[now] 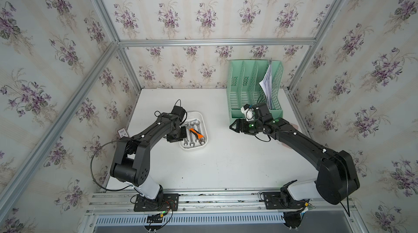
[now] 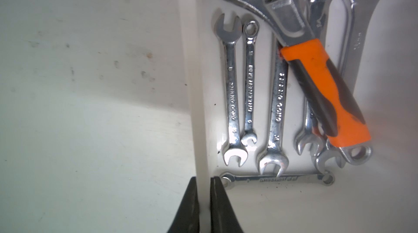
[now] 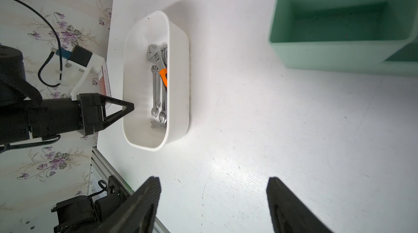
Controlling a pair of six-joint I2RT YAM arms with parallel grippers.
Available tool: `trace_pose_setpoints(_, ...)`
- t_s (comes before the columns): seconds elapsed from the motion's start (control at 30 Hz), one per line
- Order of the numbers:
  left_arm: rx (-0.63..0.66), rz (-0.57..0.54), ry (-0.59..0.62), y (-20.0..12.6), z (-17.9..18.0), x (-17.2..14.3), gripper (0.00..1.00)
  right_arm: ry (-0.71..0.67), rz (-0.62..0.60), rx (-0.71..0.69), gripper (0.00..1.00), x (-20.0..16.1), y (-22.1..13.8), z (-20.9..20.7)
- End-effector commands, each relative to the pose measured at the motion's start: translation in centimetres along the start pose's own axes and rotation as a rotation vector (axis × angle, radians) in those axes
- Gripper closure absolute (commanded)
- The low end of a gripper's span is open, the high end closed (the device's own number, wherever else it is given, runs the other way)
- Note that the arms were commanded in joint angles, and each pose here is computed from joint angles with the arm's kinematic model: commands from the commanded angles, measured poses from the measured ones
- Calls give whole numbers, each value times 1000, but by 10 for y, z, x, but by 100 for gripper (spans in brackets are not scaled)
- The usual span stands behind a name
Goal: Take out the wrench from the storage box
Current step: Move the storage box to the center of the board, then pick up the wrench from the storage box.
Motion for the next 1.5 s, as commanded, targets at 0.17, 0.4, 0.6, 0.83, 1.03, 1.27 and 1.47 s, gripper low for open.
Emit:
trace_pose_setpoints(0.17,-37,49,74,-8,-51,-34,85,10,16,-36,25,-3,1,2)
trace_pose_setpoints(0.4,-64,51,105,-7,-74,-53,85,-45,55,-60,30,-14,10,33)
trace_pose_setpoints(0.6,-73,80,147,-4,-81,-69,85,-98,86,-57,36,-20,31,58)
trace_pose_setpoints(0.83,-86,98,161,-1,-78,-78,75,-178,154,-102,38,-26,65,71)
trace_pose_setpoints(1.03,-114,58,181,-16,-77,-72,50,-241,221,-191,38,-35,92,66)
trace_pose_setpoints(1.27,-162,1,185,-42,-66,-57,46,-304,303,-249,37,-39,116,56)
trace_pose_setpoints(1.47,-232,-58,216,-68,-63,-48,33,-333,327,-278,37,-37,124,53)
Point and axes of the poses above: each gripper's point midway between its finger pads, its own y axis out along the fingers, its own z axis along the line the jaws close on, x = y × z, the point moved 7 cm from there along -y, back along the fingers, and after that the axes turned 11 degrees about -y, right-handed, at the moved point
